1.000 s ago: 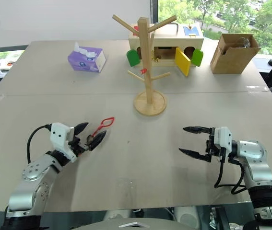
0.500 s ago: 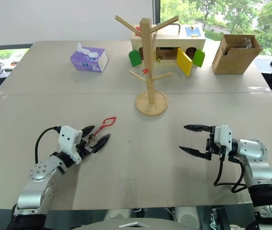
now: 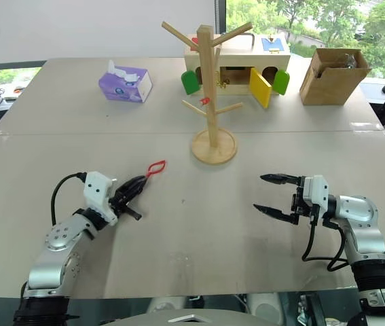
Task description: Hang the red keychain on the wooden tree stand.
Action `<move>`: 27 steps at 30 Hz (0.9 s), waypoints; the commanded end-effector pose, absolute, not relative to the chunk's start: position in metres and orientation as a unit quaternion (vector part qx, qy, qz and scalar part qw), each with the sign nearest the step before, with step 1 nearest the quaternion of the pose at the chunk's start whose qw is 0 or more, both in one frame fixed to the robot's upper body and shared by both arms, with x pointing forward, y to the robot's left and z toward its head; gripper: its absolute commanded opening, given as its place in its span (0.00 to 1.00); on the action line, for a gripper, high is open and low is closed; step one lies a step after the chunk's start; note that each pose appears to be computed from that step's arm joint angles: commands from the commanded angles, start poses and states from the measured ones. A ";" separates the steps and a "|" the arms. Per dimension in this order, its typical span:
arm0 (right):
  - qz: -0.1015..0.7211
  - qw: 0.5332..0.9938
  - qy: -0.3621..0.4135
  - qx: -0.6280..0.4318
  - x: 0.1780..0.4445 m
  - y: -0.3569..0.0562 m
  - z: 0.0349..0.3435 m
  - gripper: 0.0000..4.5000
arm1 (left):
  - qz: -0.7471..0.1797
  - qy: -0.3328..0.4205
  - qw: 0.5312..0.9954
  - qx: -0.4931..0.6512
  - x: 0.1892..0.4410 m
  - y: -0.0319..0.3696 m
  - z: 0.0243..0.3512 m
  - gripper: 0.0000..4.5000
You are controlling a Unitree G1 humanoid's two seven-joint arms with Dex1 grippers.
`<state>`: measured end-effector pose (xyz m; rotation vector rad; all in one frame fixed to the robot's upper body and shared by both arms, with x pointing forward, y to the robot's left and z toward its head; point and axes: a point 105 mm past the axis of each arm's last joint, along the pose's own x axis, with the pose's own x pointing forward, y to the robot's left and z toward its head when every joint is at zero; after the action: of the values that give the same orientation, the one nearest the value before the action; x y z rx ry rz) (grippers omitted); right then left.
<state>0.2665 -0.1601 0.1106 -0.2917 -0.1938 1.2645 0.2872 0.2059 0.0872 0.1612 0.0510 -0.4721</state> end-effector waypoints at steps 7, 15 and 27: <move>0.550 0.816 -0.120 -0.132 0.272 -0.187 0.211 0.83 | -0.291 -0.142 0.945 0.037 0.279 0.138 0.172 0.01; 0.546 0.822 -0.127 -0.101 0.262 -0.190 0.272 0.83 | -0.309 -0.252 0.915 0.055 0.265 0.109 0.215 0.01; 0.542 0.826 -0.117 -0.100 0.263 -0.193 0.273 0.83 | -0.308 -0.295 0.904 0.031 0.267 0.089 0.225 0.01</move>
<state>0.2664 -0.1921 0.2641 -0.1755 -0.2062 1.1577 0.2693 0.0941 0.2166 0.0575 -0.5637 -0.6335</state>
